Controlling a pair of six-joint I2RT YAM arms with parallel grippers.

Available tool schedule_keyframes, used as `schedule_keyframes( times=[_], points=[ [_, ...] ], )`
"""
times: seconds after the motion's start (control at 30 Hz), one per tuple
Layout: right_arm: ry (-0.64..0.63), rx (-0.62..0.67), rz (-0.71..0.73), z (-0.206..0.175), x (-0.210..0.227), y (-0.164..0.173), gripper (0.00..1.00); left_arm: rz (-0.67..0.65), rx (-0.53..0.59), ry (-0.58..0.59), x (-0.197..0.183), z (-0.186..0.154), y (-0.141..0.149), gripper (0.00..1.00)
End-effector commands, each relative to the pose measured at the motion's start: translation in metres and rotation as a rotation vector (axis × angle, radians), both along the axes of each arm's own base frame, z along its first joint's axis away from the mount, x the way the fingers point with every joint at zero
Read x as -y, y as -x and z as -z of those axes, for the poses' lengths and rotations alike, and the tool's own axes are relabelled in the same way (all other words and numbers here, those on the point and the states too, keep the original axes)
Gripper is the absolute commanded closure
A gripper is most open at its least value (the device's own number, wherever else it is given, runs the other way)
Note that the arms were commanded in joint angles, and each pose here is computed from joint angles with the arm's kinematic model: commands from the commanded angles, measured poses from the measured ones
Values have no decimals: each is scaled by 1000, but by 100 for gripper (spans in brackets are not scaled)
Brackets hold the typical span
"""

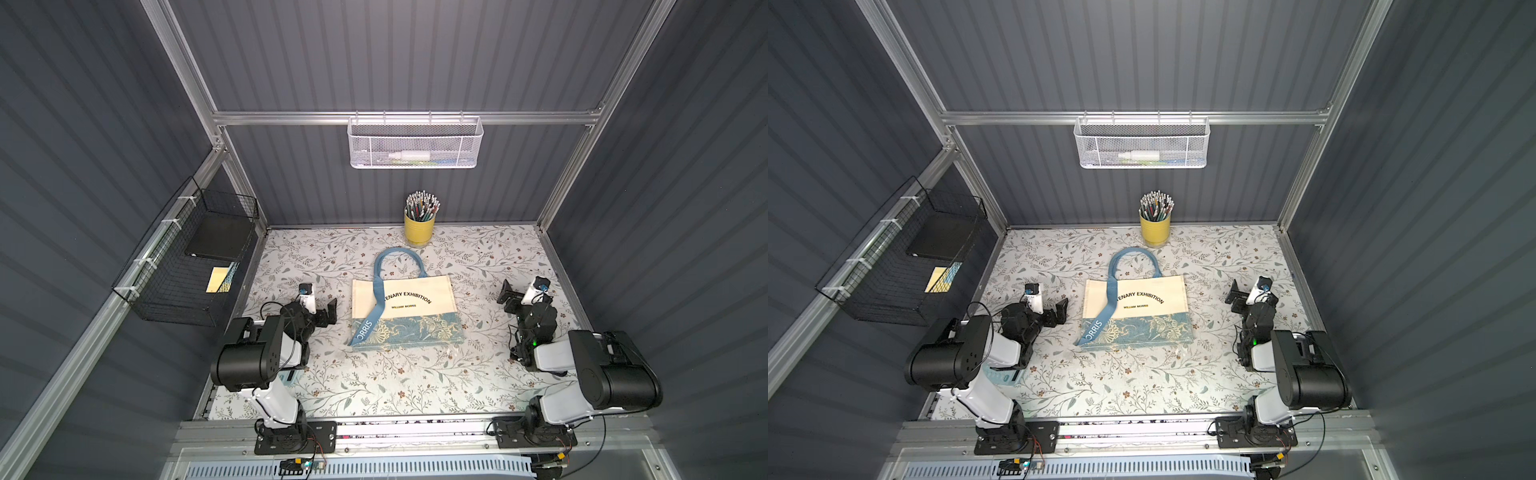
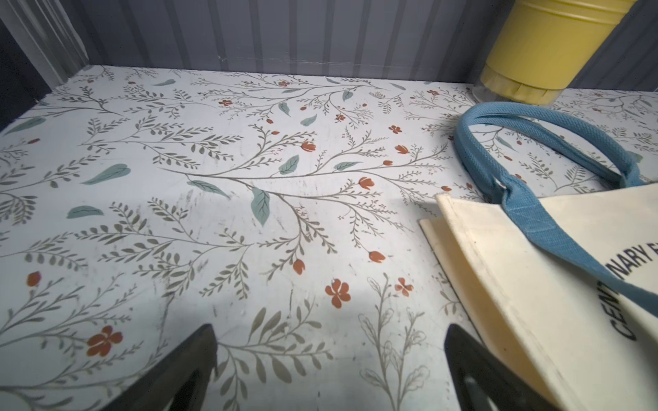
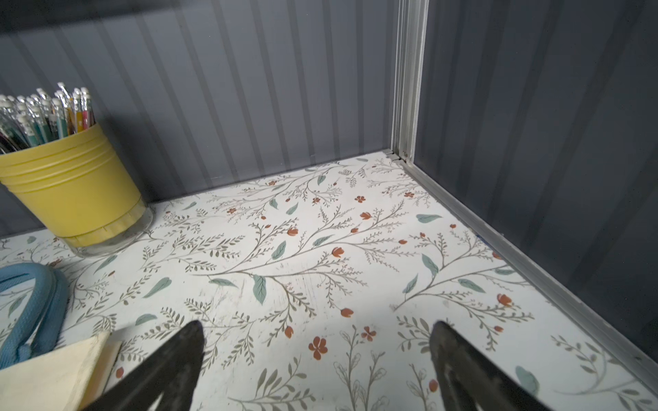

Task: Put away the canvas bag
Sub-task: Reset both arms

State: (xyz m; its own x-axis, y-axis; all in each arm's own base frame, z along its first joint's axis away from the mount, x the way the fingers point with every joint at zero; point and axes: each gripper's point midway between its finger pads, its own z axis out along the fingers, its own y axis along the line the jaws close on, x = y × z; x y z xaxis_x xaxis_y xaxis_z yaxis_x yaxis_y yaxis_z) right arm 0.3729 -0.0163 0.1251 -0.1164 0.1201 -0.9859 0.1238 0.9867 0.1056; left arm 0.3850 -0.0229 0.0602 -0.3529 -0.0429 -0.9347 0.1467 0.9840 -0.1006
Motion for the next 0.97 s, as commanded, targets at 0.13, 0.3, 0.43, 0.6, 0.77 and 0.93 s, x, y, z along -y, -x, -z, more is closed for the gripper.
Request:
schedule_keyframes(
  times=[0.13,0.3,0.43,0.6,0.77,0.93],
  points=[
    [23,-15,-36,0,-7,-4,1,-25,12,-30,0,-4,-5,0],
    [27,-17,-34,0,-7,-5,1,-24,15,-30,0,-5,-5,0],
    [28,-17,-34,0,-7,-5,1,-25,16,-30,0,-5,-5,0],
    [28,-17,-34,0,-7,-5,1,-25,14,-29,0,-4,-5,0],
    [34,-27,-42,2,-10,-8,1,-25,13,-30,0,-4,-5,0],
    [30,-18,-37,0,-9,-4,1,-25,13,-30,0,-4,-5,0]
  ],
)
